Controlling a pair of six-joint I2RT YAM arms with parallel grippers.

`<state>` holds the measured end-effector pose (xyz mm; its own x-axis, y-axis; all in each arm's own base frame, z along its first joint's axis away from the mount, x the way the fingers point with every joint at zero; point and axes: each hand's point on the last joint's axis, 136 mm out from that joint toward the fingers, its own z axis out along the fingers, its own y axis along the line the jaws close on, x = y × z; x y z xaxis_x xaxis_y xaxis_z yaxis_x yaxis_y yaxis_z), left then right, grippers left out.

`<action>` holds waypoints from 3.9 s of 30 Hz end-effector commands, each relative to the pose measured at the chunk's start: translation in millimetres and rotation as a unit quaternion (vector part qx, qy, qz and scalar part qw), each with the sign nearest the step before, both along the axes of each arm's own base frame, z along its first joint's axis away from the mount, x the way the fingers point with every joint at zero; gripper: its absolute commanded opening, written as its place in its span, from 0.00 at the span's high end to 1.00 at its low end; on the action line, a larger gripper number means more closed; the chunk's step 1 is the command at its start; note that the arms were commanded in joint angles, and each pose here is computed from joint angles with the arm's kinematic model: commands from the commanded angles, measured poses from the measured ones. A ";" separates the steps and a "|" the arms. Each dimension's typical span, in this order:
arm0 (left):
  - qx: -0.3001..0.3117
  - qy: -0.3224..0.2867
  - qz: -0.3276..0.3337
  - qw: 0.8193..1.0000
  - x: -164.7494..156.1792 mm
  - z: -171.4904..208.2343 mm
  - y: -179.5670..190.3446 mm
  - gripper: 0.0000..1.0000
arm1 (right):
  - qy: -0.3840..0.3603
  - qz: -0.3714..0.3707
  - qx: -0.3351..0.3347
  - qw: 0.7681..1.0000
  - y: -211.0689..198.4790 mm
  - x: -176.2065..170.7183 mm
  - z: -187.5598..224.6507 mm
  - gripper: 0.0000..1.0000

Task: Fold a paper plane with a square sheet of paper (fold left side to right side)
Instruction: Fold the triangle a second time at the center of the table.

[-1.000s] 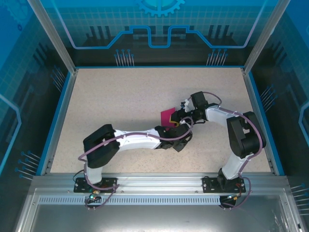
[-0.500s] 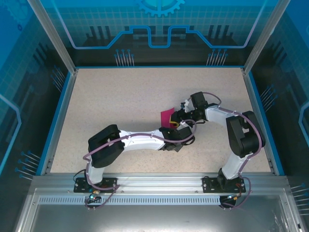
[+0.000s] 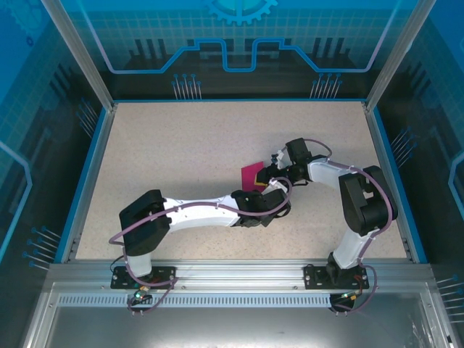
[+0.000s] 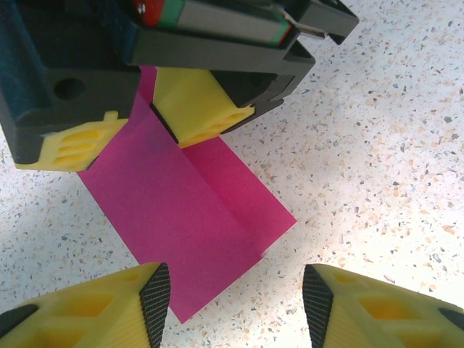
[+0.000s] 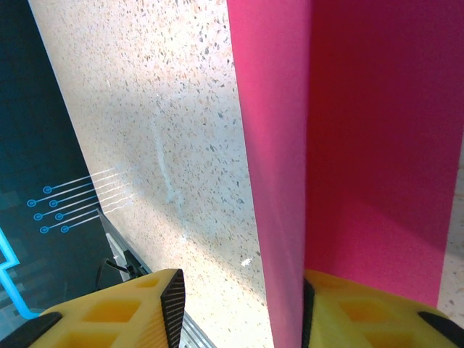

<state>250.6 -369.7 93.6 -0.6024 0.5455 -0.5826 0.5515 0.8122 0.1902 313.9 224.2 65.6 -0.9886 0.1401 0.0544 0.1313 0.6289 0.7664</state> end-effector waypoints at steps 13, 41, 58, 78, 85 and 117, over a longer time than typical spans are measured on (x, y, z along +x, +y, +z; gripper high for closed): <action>-0.004 0.014 -0.014 1.000 -0.3 -13.3 -14.4 0.40 | 0.000 0.008 0.013 1.000 5.0 2.8 10.3 0.55; 0.037 -0.003 0.025 0.999 16.1 -22.7 -7.1 0.87 | 0.004 0.011 0.003 1.000 4.5 0.6 3.4 0.55; -0.075 0.059 0.004 0.995 11.5 -6.0 -5.1 1.00 | -0.091 0.003 0.012 0.996 -1.8 25.0 46.7 0.39; -0.216 0.157 0.030 0.963 33.6 -4.0 34.1 1.00 | -0.095 -0.002 -0.062 0.994 -42.2 -42.4 9.1 0.77; -0.205 0.157 0.045 0.965 44.5 -11.4 49.7 1.00 | -0.057 0.020 -0.111 0.992 -34.9 -54.6 -26.0 0.99; -0.162 0.186 0.066 0.967 67.7 -55.9 66.0 1.00 | 0.013 0.073 -0.208 0.975 -42.5 -80.9 -68.9 0.97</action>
<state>311.3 -298.7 32.6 -0.8639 0.2577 -0.4328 0.3966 0.8776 -0.2693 249.2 187.3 10.7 -0.9992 0.0399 -0.0098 0.0297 0.8660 0.4992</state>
